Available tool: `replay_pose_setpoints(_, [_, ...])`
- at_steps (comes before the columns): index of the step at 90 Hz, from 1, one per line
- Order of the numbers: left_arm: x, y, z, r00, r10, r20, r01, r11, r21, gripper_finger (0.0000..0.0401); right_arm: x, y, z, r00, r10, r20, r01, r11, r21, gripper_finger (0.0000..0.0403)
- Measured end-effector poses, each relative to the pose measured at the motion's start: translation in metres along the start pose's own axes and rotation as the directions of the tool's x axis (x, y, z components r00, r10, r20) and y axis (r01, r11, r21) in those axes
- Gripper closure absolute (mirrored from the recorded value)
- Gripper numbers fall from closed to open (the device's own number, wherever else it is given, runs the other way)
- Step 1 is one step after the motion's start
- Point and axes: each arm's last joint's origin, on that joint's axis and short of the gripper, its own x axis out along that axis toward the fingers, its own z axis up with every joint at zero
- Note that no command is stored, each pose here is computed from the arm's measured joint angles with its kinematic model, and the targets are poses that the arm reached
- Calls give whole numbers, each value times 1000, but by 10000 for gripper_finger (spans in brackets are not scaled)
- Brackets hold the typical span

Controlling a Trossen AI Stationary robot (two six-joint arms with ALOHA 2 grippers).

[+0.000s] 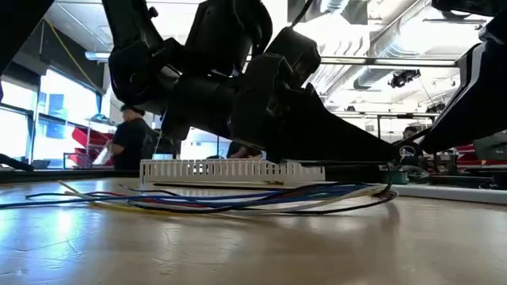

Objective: Ziptie cables
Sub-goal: Wrap the wire cables with the black zip tie

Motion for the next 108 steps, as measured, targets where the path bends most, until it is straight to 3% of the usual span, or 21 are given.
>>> replay_pose_setpoints(32, [17,1,-7,998,-60,14,61,997,-46,348,0,0,0,1000,-1,4,1,1000,0,403])
replay_pose_setpoints(48, [15,1,-8,997,-74,6,74,996,-56,357,-1,1,-1,1000,4,0,-4,1000,-2,403])
replay_pose_setpoints(82, [11,1,-9,992,-120,44,123,989,-87,355,-3,1,-2,1000,12,-6,-12,1000,1,403])
replay_pose_setpoints(108, [10,4,-6,990,-119,71,128,984,-127,303,-3,2,-2,1000,18,-4,-18,1000,8,403])
